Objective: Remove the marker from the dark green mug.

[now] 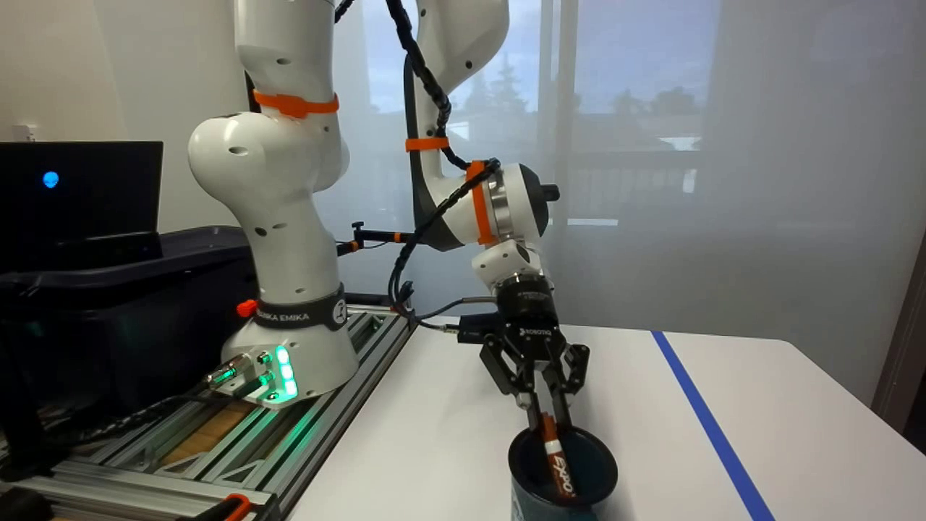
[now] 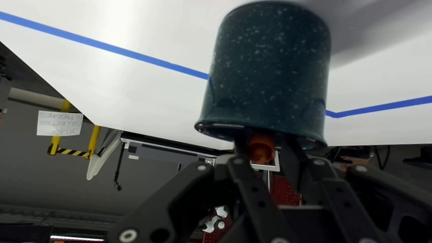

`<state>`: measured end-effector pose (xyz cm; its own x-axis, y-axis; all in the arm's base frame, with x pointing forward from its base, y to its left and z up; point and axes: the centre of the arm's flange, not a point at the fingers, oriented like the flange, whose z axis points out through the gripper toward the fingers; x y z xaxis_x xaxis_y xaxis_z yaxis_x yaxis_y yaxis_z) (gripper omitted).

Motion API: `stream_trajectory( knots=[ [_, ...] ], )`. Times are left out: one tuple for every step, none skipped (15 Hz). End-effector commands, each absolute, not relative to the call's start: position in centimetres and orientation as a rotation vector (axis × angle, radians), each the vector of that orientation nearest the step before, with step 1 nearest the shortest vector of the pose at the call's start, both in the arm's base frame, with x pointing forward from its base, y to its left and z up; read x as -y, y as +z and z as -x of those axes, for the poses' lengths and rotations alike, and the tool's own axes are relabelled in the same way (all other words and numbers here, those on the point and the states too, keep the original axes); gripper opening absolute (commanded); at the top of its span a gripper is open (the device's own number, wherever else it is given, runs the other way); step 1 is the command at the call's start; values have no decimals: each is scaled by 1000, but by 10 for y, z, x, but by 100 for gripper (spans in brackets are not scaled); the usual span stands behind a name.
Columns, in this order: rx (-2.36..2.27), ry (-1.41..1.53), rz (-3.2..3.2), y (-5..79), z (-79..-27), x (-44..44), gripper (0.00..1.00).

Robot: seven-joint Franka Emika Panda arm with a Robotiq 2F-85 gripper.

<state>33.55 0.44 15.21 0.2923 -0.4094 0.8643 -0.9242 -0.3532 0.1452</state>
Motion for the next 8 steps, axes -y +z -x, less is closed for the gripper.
stream_trajectory(
  knots=[
    [1179,1032,-1907,153,-318,-4,1],
    [1171,1042,-1905,159,-318,-7,2],
    [1160,1046,-1897,168,-317,-11,5],
    [1142,1056,-1882,178,-317,-16,5],
    [1125,1068,-1872,188,-317,-22,5],
    [1093,1088,-1861,200,-316,-32,5],
    [1074,1102,-1844,209,-315,-40,5],
    [1045,1118,-1829,219,-314,-51,5]
  ],
)
